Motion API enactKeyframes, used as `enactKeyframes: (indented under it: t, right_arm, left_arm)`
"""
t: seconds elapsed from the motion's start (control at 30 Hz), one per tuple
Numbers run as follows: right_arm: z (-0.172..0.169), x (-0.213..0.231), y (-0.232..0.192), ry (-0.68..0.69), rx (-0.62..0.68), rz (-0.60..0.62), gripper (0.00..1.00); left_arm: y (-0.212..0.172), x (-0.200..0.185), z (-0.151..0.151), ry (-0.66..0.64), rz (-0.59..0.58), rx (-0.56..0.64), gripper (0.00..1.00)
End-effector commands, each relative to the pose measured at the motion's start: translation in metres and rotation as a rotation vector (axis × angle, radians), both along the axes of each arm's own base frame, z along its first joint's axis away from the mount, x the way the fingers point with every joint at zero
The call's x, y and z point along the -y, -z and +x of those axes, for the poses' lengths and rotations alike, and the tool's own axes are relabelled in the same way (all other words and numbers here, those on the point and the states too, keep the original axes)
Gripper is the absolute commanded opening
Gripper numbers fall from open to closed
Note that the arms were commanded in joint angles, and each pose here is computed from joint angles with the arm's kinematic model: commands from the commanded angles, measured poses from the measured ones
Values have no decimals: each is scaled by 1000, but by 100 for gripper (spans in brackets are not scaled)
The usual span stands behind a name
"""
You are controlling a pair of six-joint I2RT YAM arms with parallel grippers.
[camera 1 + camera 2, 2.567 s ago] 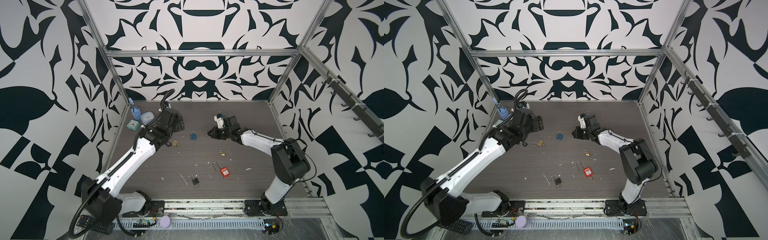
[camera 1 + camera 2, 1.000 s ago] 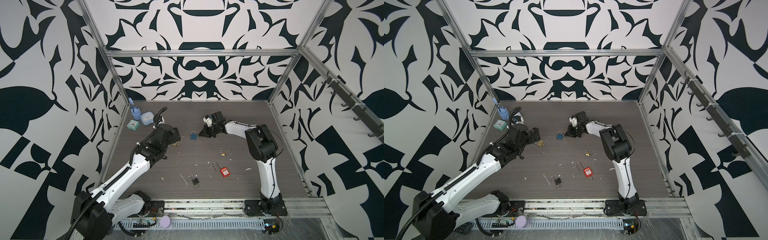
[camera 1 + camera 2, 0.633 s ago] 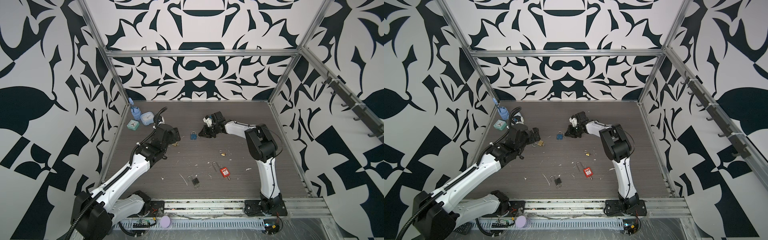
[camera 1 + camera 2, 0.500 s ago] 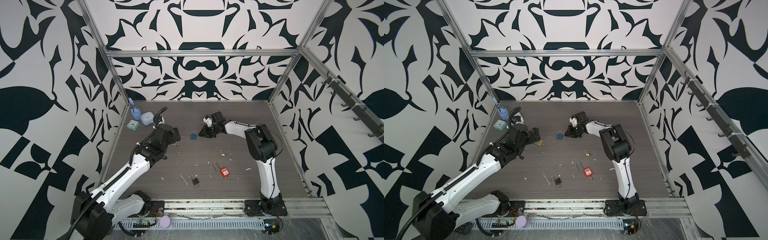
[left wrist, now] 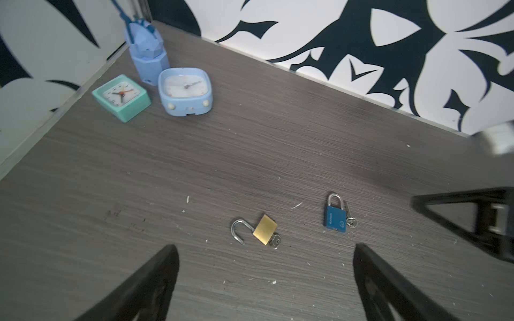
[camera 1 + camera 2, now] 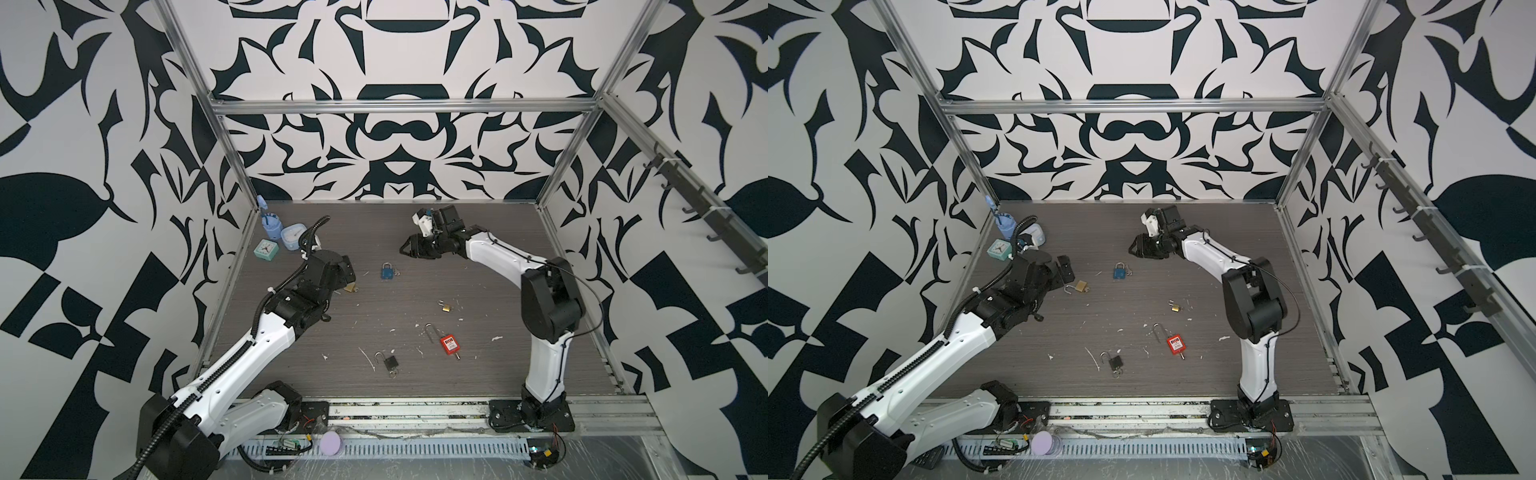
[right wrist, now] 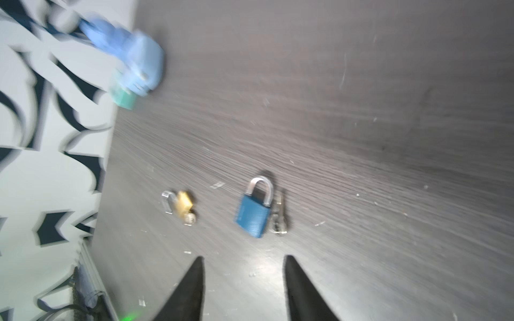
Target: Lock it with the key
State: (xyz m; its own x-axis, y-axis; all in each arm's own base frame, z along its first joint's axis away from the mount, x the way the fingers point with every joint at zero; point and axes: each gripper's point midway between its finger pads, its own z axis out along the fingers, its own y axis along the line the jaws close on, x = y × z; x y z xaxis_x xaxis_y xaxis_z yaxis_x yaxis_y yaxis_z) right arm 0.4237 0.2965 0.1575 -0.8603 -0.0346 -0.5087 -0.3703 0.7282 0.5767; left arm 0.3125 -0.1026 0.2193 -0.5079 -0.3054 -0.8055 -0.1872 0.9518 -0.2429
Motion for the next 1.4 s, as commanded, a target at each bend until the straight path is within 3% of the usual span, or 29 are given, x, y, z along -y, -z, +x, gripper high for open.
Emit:
enactKeyframes:
  t: [0.0,0.1,0.3,0.4,0.5,0.67,0.77,0.87,1.1,1.23,1.37]
  right_arm:
    - [-30,10,-44,-76,151,-3,75]
    - [-61,20,-55,-103,201,19,99]
    - [-101,50,-67,-45,322,51,99]
    - [-102,67,-72,92,361,102,99]
    - [-109,77,-71,113,425,120,99]
    - [-116,84,-49,110,390,68,99]
    - [-130,73,-35,11,345,83,90]
    - [-148,60,-25,-90,359,112,87]
    - [-199,10,-5,-416,684,-40,90]
    - [-215,-17,7,-553,763,-88,90]
    - [-217,-32,21,-603,833,-158,90]
  left_arm:
    - [5,-35,-19,-184,16,-60,99]
    - [25,-45,-34,-250,0,-127,99]
    - [63,-44,-59,-301,-101,-268,99]
    - [74,-39,-64,-326,-170,-320,99]
    - [84,-31,-61,-339,-274,-378,99]
    - [106,-12,-55,-353,-449,-530,98]
    - [114,0,-51,-361,-480,-608,94]
    - [125,11,-47,-371,-492,-688,93]
    - [136,24,-24,-387,-465,-755,90]
    - [143,33,-5,-375,-441,-778,90]
    - [152,42,9,-380,-444,-806,89]
